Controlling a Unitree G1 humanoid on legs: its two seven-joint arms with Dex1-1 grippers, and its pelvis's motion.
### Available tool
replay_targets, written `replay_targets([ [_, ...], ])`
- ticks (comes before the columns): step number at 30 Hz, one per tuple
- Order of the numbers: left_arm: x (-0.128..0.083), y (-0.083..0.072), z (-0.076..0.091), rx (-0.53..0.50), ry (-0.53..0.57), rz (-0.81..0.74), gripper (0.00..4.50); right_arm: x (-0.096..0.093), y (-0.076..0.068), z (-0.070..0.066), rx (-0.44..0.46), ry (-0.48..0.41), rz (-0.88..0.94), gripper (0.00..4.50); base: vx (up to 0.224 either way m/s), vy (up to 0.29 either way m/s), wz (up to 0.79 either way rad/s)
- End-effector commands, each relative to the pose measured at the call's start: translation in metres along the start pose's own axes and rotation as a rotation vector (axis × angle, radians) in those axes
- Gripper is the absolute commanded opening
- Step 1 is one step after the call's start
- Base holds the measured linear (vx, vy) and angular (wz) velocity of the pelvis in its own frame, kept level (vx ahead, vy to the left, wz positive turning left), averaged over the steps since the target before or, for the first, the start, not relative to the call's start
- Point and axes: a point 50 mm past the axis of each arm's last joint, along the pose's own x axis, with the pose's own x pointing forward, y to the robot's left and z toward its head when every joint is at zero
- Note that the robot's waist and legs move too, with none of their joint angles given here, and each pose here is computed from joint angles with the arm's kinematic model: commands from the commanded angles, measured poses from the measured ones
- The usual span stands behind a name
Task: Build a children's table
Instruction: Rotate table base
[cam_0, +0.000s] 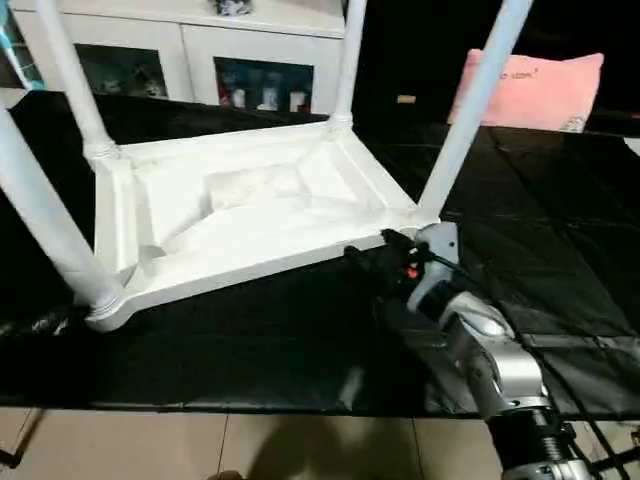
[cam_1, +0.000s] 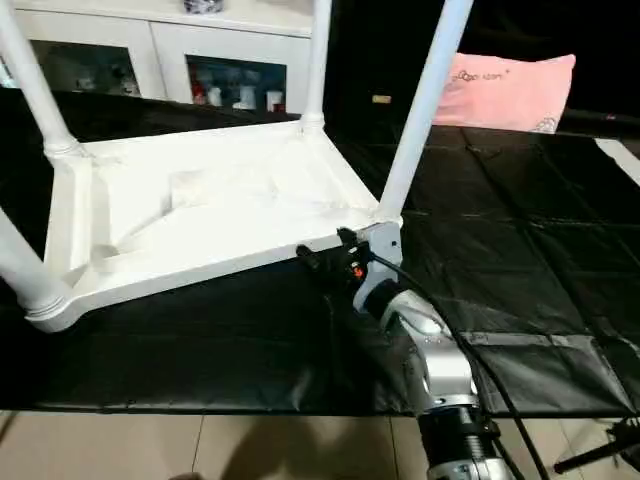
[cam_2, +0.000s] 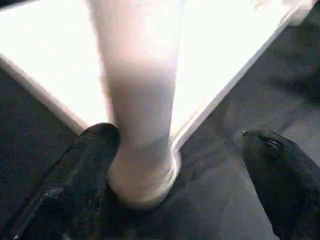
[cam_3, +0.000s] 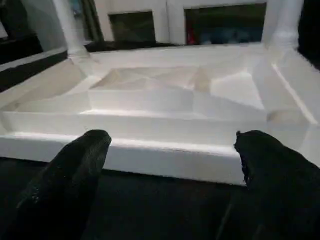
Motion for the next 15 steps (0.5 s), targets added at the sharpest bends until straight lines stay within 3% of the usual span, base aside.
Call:
replay_targets([
  [1,0.012,-0.011,0.005,0.007,-0.043,-0.061,4.43,-0.001,0.001,0.006,-0.012,-0.031,-0.014,4.50,0.000,0.000,0.00],
  [6,0.023,-0.017,0.005,-0.001,-0.070,-0.106,4.43,-0.002,0.003,0.004,-0.127,-0.015,0.024,4.50,0.000,0.000,0.00],
  [8,0.035,-0.023,0.006,-0.005,-0.096,-0.140,4.43,-0.002,0.001,-0.005,-0.200,0.070,0.007,4.50,0.000,0.000,0.00],
  [11,0.040,-0.026,0.007,-0.007,-0.106,-0.153,4.43,-0.003,0.000,-0.010,-0.208,0.120,0.002,4.50,0.000,0.000,0.00],
  [12,0.053,-0.031,0.007,-0.010,-0.109,-0.166,4.43,-0.004,-0.008,-0.016,-0.207,0.186,-0.072,4.50,0.000,0.000,0.00],
  [15,0.061,-0.028,0.005,-0.012,-0.103,-0.125,4.43,-0.004,-0.014,-0.018,-0.225,0.212,-0.125,4.50,0.000,0.000,0.00],
])
